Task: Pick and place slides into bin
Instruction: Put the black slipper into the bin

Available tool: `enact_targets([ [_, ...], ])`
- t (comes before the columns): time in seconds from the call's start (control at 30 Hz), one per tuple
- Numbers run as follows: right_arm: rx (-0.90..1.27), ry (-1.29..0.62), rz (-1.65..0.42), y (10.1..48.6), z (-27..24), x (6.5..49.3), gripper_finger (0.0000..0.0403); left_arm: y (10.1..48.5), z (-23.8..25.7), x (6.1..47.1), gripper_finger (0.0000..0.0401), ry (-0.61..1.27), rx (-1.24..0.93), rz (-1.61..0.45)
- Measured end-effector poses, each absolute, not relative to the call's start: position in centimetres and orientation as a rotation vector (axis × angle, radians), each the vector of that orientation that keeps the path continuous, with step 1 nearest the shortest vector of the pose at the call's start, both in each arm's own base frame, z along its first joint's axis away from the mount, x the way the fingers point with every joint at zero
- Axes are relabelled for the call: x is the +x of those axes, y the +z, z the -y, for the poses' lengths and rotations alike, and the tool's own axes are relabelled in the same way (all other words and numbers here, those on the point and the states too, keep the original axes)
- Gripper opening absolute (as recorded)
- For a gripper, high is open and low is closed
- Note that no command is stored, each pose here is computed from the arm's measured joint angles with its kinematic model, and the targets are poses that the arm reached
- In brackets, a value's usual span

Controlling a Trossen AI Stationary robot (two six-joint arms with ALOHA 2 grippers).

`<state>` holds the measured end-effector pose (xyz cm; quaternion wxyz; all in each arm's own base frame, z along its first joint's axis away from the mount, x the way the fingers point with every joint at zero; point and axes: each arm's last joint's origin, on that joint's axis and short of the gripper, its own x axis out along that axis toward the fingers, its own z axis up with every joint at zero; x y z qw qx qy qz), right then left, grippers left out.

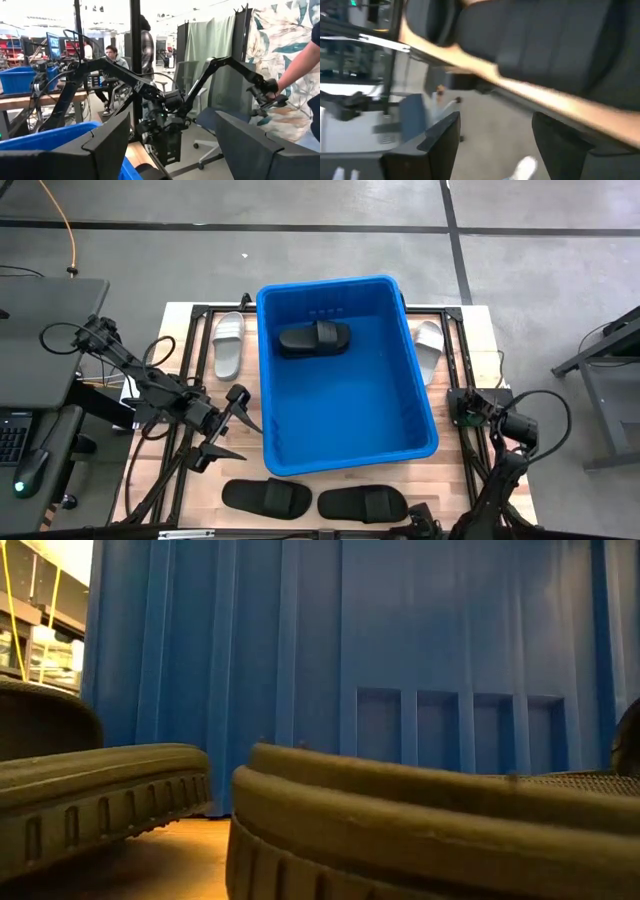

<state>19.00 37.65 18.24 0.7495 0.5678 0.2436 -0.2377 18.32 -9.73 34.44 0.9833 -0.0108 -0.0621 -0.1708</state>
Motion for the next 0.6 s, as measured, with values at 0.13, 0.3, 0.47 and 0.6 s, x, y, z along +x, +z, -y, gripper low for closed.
enact_targets([
  [0.13, 1.177, -0.555, -0.565, 18.0, -37.1, 18.8, 0.0219, 34.5, 9.7, 18.2, 0.0276, -0.343, -0.026, 0.122],
  [0.3, 1.107, -0.604, -0.609, 17.7, -36.6, 18.4, 0.0202, 34.4, 9.7, 18.2, 0.0276, -0.346, -0.049, 0.114],
  [0.47, 1.061, -0.645, -0.637, 17.5, -36.1, 18.1, 0.0193, 34.4, 9.7, 18.2, 0.0276, -0.345, -0.050, 0.115],
  [0.6, 1.048, -0.654, -0.627, 17.5, -35.9, 18.3, 0.0200, 34.4, 9.7, 18.2, 0.0276, -0.346, -0.072, 0.110],
])
